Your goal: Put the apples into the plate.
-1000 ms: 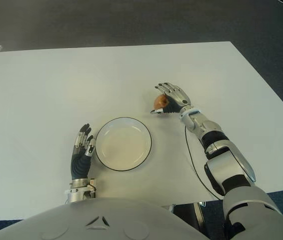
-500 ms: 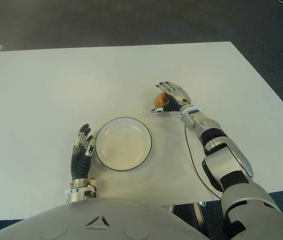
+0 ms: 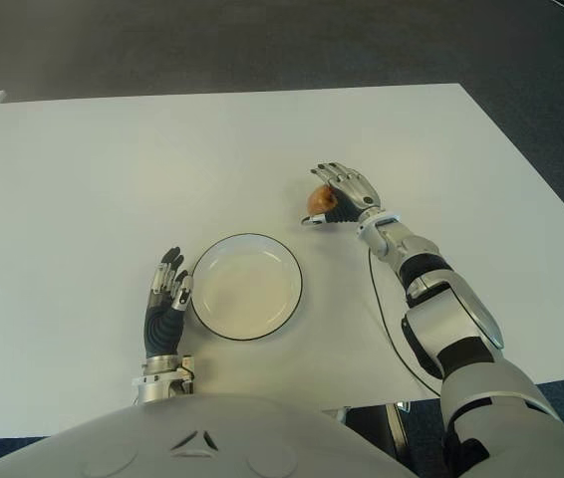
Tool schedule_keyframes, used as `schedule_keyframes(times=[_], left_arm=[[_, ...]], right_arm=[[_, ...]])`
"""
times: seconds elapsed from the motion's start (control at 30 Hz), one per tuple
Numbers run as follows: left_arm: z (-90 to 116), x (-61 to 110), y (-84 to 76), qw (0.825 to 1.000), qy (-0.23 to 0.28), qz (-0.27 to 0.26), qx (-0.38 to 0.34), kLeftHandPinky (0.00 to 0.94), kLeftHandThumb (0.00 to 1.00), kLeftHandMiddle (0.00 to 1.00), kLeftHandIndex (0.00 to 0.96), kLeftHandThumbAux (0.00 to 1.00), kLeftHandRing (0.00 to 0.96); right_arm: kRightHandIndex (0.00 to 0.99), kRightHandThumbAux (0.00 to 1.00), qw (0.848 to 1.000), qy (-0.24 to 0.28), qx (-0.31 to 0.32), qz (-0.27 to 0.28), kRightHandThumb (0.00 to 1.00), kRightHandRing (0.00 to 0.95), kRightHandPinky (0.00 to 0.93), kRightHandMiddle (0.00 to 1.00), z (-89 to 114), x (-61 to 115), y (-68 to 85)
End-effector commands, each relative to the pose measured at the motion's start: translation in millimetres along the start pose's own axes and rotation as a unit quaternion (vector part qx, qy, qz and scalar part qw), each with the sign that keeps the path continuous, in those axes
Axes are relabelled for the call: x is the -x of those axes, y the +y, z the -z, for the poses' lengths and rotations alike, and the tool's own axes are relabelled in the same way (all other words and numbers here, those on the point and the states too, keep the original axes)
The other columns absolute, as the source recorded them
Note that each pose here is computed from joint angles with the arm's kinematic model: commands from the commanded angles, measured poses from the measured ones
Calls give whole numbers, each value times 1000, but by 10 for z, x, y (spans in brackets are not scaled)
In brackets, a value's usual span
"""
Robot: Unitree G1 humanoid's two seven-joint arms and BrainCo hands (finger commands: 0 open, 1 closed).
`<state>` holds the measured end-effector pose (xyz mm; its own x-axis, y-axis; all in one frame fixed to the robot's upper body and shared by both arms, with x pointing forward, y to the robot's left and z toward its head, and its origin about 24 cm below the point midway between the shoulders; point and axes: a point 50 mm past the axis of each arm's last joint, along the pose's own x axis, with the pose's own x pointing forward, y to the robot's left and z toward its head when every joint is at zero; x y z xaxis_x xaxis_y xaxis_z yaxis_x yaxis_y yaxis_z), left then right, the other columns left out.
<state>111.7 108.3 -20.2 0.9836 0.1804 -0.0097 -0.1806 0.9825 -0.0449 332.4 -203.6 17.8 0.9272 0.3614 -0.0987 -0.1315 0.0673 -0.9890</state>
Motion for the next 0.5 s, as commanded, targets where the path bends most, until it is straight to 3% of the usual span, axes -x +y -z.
schedule_keyframes(times=[0.03, 0.5], left_arm=[[70, 54, -76, 999, 33, -20, 11, 0, 39, 0, 0, 436, 0], [70, 35, -87, 999, 35, -20, 24, 0, 43, 0, 0, 444, 0]], right_arm=[[19, 460, 996, 19, 6, -84, 377, 8, 0, 22, 40, 201, 346], [74, 476, 995, 40, 10, -92, 407, 58, 0, 74, 99, 228, 369]])
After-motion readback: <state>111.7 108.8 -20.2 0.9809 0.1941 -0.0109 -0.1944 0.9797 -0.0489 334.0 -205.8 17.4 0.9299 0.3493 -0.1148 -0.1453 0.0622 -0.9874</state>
